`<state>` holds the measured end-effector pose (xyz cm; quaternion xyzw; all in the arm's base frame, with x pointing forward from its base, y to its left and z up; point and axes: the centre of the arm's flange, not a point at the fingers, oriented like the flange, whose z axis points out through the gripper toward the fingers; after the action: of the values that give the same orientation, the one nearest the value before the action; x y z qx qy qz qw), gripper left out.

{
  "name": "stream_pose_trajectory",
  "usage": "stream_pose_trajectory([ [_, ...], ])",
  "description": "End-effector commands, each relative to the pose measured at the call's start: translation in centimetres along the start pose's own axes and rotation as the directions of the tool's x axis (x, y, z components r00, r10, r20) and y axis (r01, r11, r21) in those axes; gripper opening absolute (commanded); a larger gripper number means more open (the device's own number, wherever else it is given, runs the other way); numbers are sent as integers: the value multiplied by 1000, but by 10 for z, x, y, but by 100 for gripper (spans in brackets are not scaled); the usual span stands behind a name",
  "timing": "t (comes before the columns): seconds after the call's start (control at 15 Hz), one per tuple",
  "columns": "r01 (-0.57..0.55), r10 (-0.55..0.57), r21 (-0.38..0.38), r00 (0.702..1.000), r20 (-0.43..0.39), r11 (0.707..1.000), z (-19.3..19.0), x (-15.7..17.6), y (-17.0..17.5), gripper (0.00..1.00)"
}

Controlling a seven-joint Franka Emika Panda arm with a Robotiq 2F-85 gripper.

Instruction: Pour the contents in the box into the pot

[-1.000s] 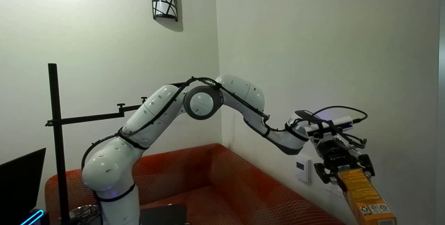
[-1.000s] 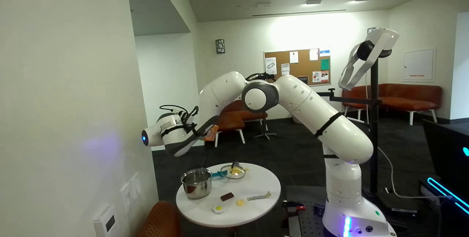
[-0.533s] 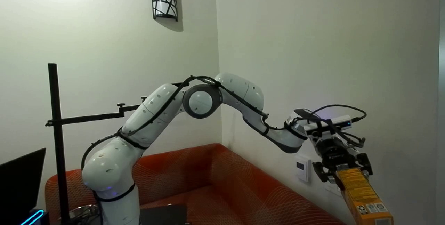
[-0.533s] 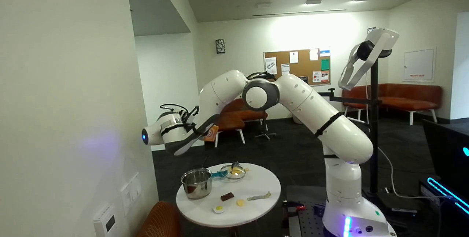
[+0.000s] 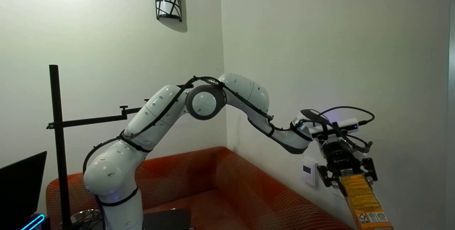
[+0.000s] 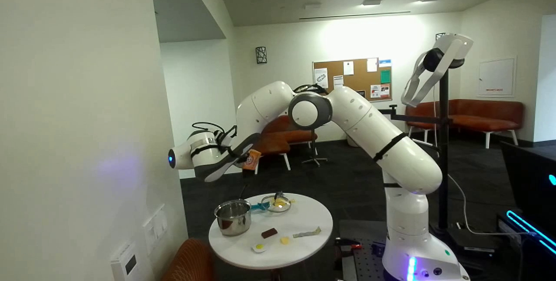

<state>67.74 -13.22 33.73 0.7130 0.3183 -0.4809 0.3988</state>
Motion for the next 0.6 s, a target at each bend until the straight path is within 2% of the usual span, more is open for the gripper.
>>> stream_pose_trajectory([
  [0.0, 2, 18, 142, 991, -136, 990, 10, -46, -2, 28],
  [0.27, -15, 107, 307, 952, -285, 952, 45, -110, 4, 28],
  [0.53, -43, 259, 464, 874, -412, 885, 89, -182, -7, 28],
])
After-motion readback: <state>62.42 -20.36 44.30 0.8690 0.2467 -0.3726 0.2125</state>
